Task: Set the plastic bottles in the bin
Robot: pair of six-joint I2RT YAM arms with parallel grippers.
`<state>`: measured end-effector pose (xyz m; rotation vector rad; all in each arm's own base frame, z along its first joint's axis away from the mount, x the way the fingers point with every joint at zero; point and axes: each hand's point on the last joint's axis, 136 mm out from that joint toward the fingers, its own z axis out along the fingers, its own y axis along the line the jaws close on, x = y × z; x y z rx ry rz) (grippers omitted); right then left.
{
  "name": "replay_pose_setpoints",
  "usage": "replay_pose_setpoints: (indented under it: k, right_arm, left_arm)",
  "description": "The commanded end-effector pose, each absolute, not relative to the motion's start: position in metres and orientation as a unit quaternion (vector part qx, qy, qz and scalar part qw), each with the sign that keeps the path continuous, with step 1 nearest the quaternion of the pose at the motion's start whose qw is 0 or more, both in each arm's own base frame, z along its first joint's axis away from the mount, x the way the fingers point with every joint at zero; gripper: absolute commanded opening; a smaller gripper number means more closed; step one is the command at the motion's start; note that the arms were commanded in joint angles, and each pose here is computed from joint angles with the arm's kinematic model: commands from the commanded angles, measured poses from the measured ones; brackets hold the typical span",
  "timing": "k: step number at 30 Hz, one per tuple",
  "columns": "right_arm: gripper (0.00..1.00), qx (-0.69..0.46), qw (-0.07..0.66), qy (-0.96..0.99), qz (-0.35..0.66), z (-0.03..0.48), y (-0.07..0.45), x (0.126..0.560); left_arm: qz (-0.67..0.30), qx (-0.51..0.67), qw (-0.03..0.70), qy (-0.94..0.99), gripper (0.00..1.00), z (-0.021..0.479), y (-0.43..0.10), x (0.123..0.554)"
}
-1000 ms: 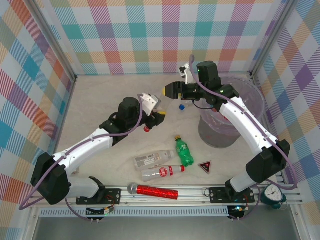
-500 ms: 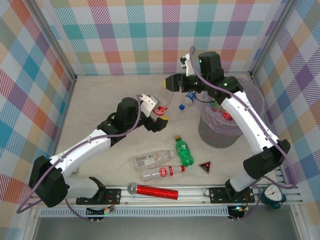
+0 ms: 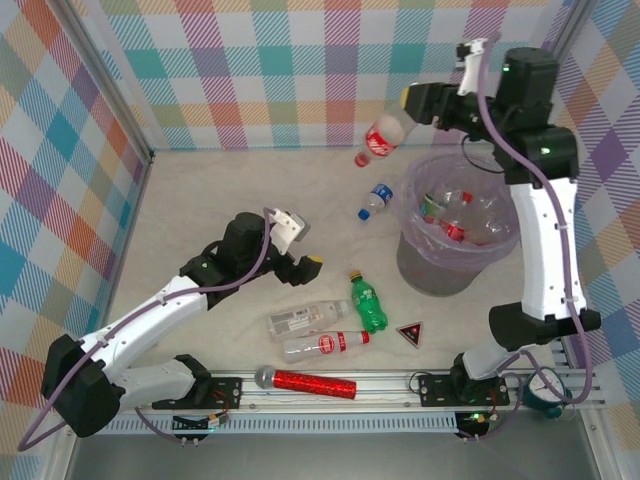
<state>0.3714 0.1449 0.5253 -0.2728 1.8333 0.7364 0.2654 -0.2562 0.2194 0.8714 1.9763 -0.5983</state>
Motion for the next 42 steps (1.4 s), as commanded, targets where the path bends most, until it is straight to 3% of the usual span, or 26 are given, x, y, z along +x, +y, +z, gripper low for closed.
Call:
replay_pose_setpoints:
  k: [1,9,21,42]
  right_arm:
    - [0.48,-0.093,0.568,0.775,0.263,0.541,0.107,0.342]
    - [0.47,0.005,0.593,0.790,0.157,0.535,0.023,0.312]
    - [0.46,0.080,0.515,0.848,0.094,0.454,-0.008,0.288]
    - [0.46,0.153,0.350,0.906,0.180,0.284,-0.007,0.327]
  left_arm:
    - [-0.224,0.356,0.422,0.803,0.90,0.211,-0.257,0.262]
    - [-0.223,0.370,0.415,0.801,0.90,0.205,-0.269,0.264]
    - [-0.230,0.376,0.390,0.808,0.86,0.188,-0.268,0.255]
    - [-0.203,0.389,0.345,0.830,0.86,0.165,-0.264,0.246]
